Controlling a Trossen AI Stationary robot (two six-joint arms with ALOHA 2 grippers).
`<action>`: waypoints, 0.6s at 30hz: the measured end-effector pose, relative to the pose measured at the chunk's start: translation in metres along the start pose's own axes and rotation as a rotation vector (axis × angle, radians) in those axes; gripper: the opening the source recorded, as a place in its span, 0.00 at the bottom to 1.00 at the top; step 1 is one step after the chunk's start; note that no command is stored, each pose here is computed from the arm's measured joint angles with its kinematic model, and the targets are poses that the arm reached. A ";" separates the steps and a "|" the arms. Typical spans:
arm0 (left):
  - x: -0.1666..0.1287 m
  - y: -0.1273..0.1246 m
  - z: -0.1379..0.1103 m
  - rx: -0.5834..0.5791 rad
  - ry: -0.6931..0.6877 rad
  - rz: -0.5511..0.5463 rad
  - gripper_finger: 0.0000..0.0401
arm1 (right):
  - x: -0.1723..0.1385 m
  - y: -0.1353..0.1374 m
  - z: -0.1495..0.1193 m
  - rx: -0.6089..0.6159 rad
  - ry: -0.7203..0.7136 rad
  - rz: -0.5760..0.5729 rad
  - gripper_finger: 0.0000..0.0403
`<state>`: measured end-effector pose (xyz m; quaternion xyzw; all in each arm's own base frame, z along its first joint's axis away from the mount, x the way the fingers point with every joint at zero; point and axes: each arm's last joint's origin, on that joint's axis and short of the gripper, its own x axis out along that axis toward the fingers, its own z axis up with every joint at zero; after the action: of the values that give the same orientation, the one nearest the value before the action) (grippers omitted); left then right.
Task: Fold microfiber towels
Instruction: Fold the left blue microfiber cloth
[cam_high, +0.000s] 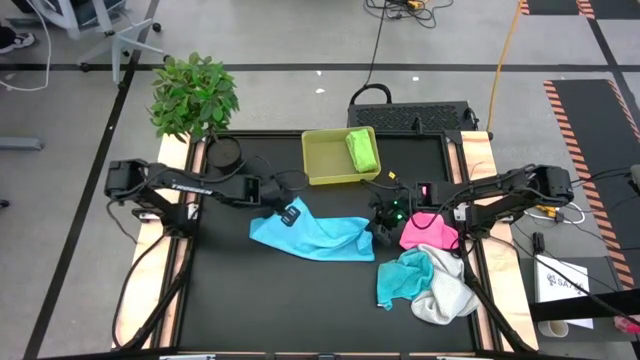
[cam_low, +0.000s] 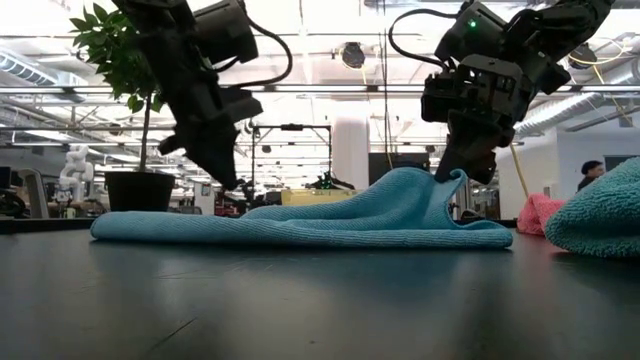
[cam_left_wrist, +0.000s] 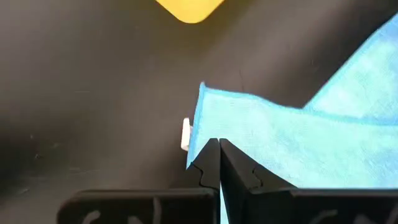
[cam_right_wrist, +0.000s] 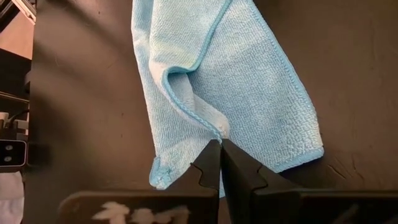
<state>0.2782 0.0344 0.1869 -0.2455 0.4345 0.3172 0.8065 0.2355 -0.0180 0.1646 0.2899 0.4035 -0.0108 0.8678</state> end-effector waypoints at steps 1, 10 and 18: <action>0.001 0.001 0.002 -0.008 -0.007 -0.007 0.01 | 0.000 0.000 0.000 -0.001 0.000 0.000 0.00; 0.024 0.009 0.016 -0.012 0.045 -0.120 0.26 | 0.000 0.000 0.000 0.000 0.001 0.000 0.00; 0.043 0.015 0.016 -0.032 0.089 -0.101 0.49 | 0.000 0.000 0.000 0.018 0.003 0.000 0.00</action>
<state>0.2942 0.0677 0.1562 -0.2937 0.4518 0.2719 0.7973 0.2353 -0.0179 0.1644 0.2978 0.4046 -0.0141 0.8645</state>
